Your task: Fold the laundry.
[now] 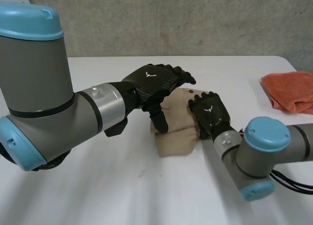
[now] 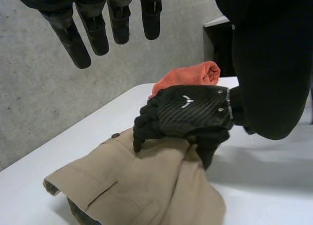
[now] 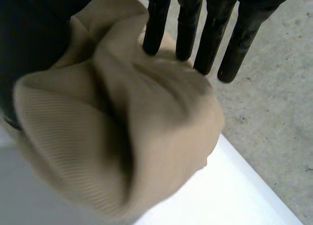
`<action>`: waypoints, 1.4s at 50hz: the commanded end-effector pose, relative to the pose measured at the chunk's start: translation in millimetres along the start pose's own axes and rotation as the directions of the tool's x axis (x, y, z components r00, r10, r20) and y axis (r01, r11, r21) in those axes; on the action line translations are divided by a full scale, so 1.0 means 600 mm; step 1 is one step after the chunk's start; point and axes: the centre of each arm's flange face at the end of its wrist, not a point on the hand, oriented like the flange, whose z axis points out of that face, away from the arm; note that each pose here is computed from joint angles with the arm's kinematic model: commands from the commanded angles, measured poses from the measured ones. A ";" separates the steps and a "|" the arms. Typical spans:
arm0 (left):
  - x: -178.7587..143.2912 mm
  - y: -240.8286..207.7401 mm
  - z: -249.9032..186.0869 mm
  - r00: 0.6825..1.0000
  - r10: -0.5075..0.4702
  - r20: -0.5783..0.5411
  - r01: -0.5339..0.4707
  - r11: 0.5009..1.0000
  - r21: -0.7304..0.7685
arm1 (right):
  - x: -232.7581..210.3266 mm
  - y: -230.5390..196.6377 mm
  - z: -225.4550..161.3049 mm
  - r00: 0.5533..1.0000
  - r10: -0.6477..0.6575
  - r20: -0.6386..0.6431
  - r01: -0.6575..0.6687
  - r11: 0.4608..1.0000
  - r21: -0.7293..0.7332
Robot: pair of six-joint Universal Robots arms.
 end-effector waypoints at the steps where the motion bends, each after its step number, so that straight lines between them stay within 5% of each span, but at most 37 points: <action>1: -0.003 0.001 0.000 1.000 -0.024 0.003 0.024 1.000 0.001 | 0.009 0.003 0.035 0.999 0.001 -0.041 -0.002 1.000 -0.019; 10: -0.003 0.001 0.000 1.000 -0.024 0.003 0.024 1.000 0.001 | 0.032 -0.016 0.043 0.999 0.043 -0.033 -0.045 0.998 -0.040; 21: -0.007 0.004 0.003 1.000 -0.022 0.011 0.022 1.000 0.009 | 0.218 0.041 0.062 0.991 -0.095 -0.092 0.086 0.991 -0.098; 29: -0.007 0.008 0.003 0.999 -0.029 0.011 0.029 1.000 0.005 | 0.308 0.020 0.098 0.975 -0.203 -0.091 0.209 0.976 0.067; 41: -0.007 0.010 0.004 0.999 -0.030 0.011 0.030 1.000 0.003 | 0.498 -0.064 0.149 0.921 -0.039 -0.388 0.172 0.934 0.314; 48: -0.006 0.011 0.004 0.999 -0.030 0.010 0.030 1.000 0.002 | 0.568 -0.001 0.147 0.901 -0.014 -0.434 0.152 0.947 0.284; 62: -0.003 0.018 0.009 0.999 -0.038 0.005 0.038 0.999 -0.001 | 0.601 0.238 0.087 0.930 0.002 -0.369 0.008 1.000 0.026; 70: -0.004 0.020 0.010 0.999 -0.044 0.006 0.044 0.999 -0.004 | 0.593 0.236 0.069 0.952 -0.018 -0.305 0.024 1.000 0.014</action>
